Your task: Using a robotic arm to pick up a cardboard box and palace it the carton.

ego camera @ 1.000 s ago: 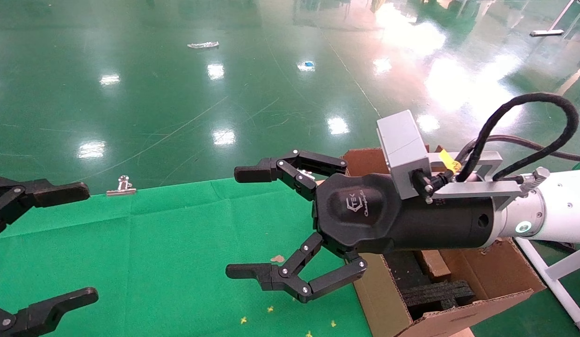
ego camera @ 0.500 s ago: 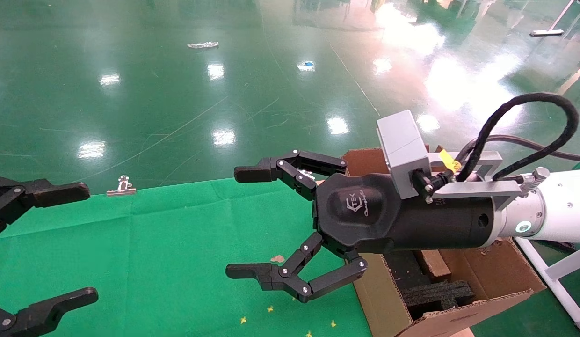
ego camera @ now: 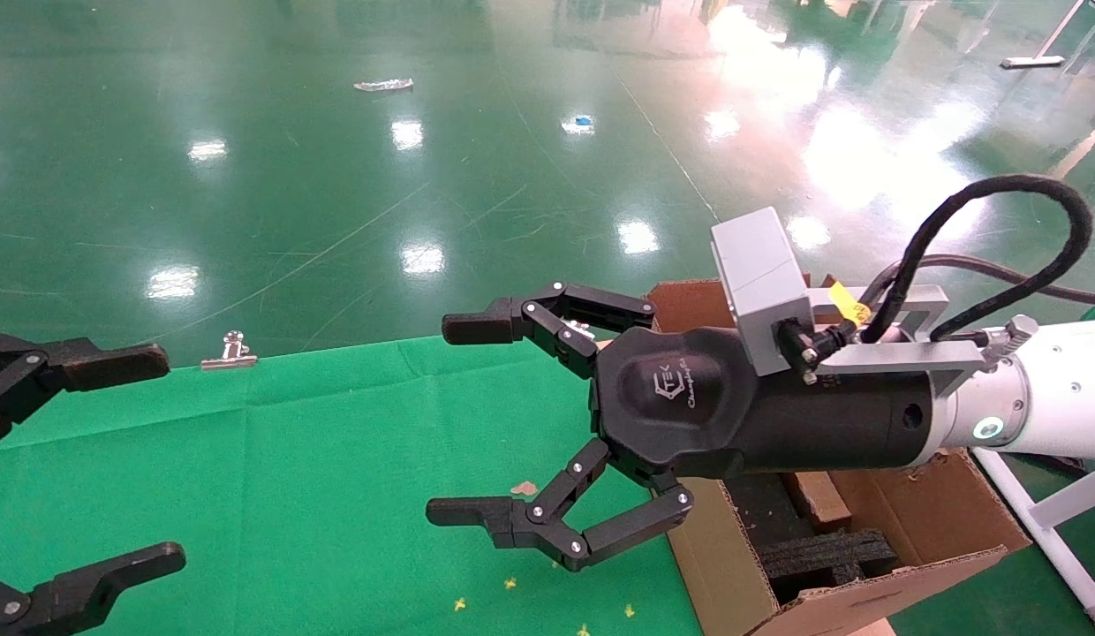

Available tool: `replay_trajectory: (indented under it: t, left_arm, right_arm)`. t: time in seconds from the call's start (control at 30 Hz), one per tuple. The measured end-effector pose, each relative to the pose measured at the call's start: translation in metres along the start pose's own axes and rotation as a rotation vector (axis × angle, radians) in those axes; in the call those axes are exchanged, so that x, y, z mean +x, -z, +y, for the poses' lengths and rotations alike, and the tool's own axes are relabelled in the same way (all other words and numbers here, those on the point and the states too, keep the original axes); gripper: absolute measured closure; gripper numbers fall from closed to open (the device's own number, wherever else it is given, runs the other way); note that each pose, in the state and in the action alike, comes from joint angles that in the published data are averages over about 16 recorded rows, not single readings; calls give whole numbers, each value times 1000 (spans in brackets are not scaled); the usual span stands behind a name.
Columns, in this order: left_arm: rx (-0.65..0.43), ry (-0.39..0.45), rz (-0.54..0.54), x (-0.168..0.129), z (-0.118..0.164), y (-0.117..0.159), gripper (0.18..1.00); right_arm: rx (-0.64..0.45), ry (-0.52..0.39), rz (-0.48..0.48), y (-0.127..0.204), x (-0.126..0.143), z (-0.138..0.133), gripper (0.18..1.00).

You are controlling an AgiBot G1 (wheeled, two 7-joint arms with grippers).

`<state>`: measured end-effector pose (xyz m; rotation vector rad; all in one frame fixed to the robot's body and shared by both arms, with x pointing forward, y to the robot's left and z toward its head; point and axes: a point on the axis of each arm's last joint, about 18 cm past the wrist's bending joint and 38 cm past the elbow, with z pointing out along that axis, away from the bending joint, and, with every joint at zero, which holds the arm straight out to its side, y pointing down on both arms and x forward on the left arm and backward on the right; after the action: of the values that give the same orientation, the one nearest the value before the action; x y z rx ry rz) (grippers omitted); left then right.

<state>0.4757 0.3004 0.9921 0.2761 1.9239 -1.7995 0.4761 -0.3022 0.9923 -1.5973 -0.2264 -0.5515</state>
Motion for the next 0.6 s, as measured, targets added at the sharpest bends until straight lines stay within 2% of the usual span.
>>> replay_trajectory:
  t: [0.6]
  left_arm:
    - [0, 0, 0, 0, 0, 0, 184]
  right_arm:
    - [0, 0, 0, 0, 0, 0, 178]
